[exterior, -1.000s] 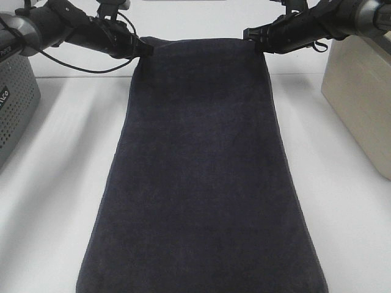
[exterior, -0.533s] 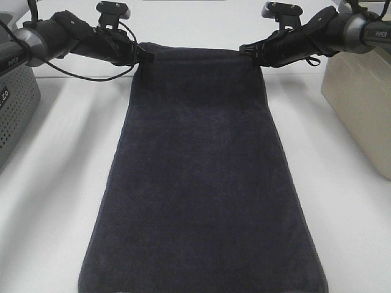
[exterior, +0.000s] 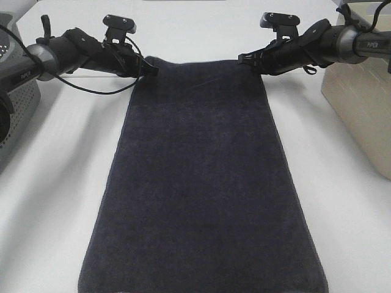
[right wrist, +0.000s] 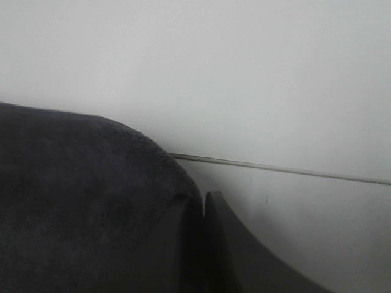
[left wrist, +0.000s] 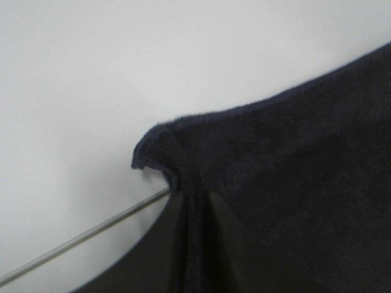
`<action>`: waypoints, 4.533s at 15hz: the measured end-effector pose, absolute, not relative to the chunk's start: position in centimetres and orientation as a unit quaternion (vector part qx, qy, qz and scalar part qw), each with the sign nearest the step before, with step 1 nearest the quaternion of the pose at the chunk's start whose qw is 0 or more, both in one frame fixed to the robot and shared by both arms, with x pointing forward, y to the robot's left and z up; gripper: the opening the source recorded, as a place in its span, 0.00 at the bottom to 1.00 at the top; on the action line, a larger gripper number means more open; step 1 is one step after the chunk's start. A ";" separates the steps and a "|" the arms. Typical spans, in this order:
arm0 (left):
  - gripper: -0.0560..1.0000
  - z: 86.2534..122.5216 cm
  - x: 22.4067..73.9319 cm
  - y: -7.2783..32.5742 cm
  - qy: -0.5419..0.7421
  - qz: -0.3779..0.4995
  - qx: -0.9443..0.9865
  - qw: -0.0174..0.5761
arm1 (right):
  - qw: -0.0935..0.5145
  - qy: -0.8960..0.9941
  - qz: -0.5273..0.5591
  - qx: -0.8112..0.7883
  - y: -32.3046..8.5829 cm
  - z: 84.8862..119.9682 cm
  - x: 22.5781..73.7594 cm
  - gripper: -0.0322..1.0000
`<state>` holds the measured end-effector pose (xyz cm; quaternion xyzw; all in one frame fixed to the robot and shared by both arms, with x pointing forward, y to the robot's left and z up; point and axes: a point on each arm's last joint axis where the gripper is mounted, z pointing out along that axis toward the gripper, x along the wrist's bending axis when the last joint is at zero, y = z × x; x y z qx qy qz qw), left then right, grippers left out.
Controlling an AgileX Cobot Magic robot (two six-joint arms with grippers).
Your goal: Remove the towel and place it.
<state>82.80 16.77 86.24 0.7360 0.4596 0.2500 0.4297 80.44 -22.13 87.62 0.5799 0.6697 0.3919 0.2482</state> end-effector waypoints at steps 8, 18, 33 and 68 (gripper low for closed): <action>0.61 85.6 83.4 17.4 0.482 0.292 0.701 0.437 | 0.252 0.668 0.385 0.585 -22.3 86.2 80.5 0.73; 0.66 83.2 83.2 16.0 0.470 0.318 0.704 0.427 | 0.181 0.711 0.408 0.544 -20.9 94.1 78.8 0.76; 0.66 81.7 83.7 18.1 0.478 0.351 0.692 0.411 | 0.138 0.752 0.385 0.516 -20.5 95.6 77.4 0.76; 0.68 115.3 39.6 30.8 0.680 0.233 0.650 0.246 | 0.228 0.649 0.280 0.669 -29.5 113.5 31.4 0.76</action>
